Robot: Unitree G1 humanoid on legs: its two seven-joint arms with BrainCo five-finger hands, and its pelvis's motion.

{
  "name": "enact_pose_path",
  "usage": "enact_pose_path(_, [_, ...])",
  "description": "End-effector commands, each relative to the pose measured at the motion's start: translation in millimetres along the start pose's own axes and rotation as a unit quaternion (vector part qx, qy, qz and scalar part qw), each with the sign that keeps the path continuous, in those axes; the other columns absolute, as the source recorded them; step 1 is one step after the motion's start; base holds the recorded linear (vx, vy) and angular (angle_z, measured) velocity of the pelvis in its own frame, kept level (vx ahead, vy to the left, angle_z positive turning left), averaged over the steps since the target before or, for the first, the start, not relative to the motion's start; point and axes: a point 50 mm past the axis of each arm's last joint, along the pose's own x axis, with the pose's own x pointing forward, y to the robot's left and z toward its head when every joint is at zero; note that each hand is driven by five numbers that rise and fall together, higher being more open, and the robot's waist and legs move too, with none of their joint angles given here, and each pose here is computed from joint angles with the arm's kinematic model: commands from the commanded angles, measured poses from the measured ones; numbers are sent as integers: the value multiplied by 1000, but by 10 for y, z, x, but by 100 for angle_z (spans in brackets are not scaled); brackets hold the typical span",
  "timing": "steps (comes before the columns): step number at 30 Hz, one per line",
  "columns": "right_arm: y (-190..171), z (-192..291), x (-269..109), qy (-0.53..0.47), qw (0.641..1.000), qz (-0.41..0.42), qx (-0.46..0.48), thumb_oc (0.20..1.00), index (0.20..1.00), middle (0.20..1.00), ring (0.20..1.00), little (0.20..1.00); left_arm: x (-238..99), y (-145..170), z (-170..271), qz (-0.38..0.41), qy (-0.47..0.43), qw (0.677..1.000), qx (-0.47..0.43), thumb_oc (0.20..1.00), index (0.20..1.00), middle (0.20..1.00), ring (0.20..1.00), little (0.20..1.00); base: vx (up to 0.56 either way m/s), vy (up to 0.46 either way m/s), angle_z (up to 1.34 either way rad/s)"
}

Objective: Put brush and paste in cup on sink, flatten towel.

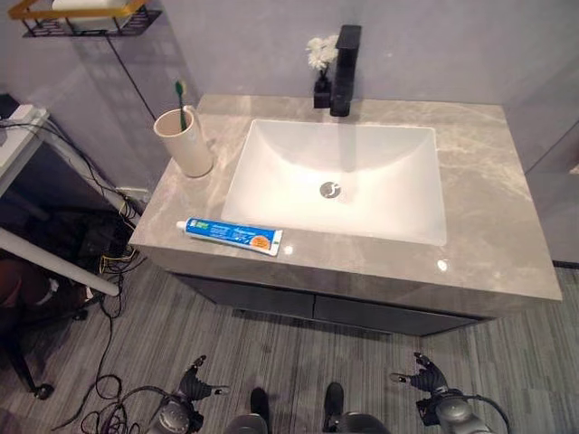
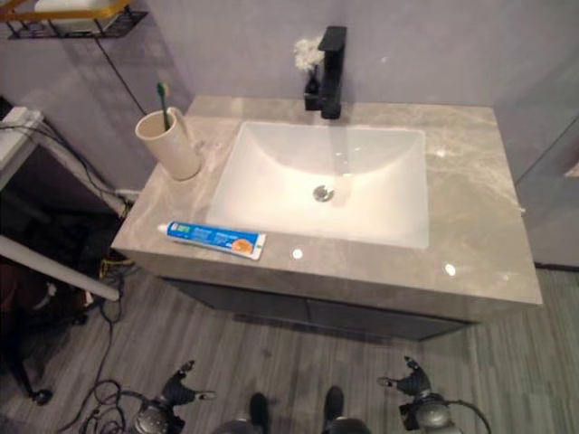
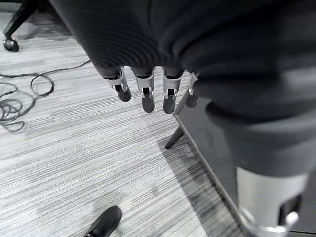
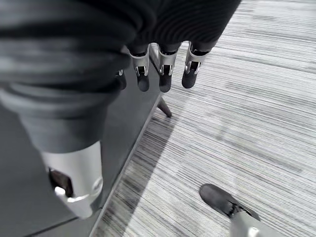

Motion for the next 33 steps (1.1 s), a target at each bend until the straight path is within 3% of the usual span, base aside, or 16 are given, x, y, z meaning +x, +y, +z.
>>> enact_pose_path(1, [88, 116, 29, -21, 1000, 11, -6, 1000, 1000, 1000, 1000, 1000, 9, 202, 145, 20, -62, 996, 59, 1000, 1000, 1000, 1000, 1000, 10, 71, 11])
enact_pose_path(6, [98, 169, 50, -27, 999, 12, -13, 1000, 1000, 1000, 1000, 1000, -153, 455, 398, 15, -177, 973, 150, 1000, 1000, 1000, 1000, 1000, 10, 53, 16])
enact_pose_path(9, [50, 157, 62, -23, 999, 15, -28, 1000, 1000, 1000, 1000, 1000, -461, 850, 651, 12, -284, 916, 283, 1000, 1000, 1000, 1000, 1000, 16, 30, 15])
enact_pose_path(10, [40, 80, 45, -9, 999, 23, -22, 1000, 1000, 1000, 1000, 1000, -627, 995, 836, 9, -334, 883, 329, 1000, 1000, 1000, 1000, 1000, 0, 0, 0])
enact_pose_path(14, [28, -77, 10, 21, 999, 27, -35, 1000, 1000, 1000, 1000, 1000, -1032, 1311, 1058, 12, -385, 830, 404, 1000, 1000, 1000, 1000, 1000, 39, 7, 3])
enact_pose_path(17, [55, -214, -35, 43, 998, 25, -43, 1000, 1000, 1000, 1000, 1000, -1287, 1559, 1269, 81, -428, 797, 419, 1000, 1000, 1000, 1000, 1000, 40, -7, 7])
enact_pose_path(18, [101, -240, -59, 39, 997, 33, -50, 1000, 1000, 1000, 1000, 1000, -1378, 1704, 1375, 130, -443, 768, 443, 1000, 1000, 1000, 1000, 1000, 35, -21, 15])
enact_pose_path(21, [212, -297, -101, 42, 995, 60, -67, 1000, 1000, 1000, 1000, 1000, -1400, 1903, 1391, 201, -433, 778, 409, 1000, 1000, 1000, 1000, 1000, 7, -4, 5])
enact_pose_path(25, [259, -309, -111, 48, 995, 65, -55, 1000, 1000, 1000, 1000, 1000, -1424, 1981, 1460, 239, -445, 787, 354, 1000, 1000, 1000, 1000, 1000, 0, 0, 0])
enact_pose_path(27, [300, -317, -114, 56, 994, 73, -53, 1000, 1000, 1000, 1000, 1000, -1338, 2013, 1434, 256, -438, 822, 259, 1000, 1000, 1000, 1000, 1000, -12, -14, -3])
enact_pose_path(33, [256, -334, -150, 44, 995, 82, -29, 1000, 1000, 1000, 1000, 1000, -1340, 2196, 1520, 300, -448, 819, 193, 1000, 1000, 1000, 1000, 1000, -12, -27, -16])
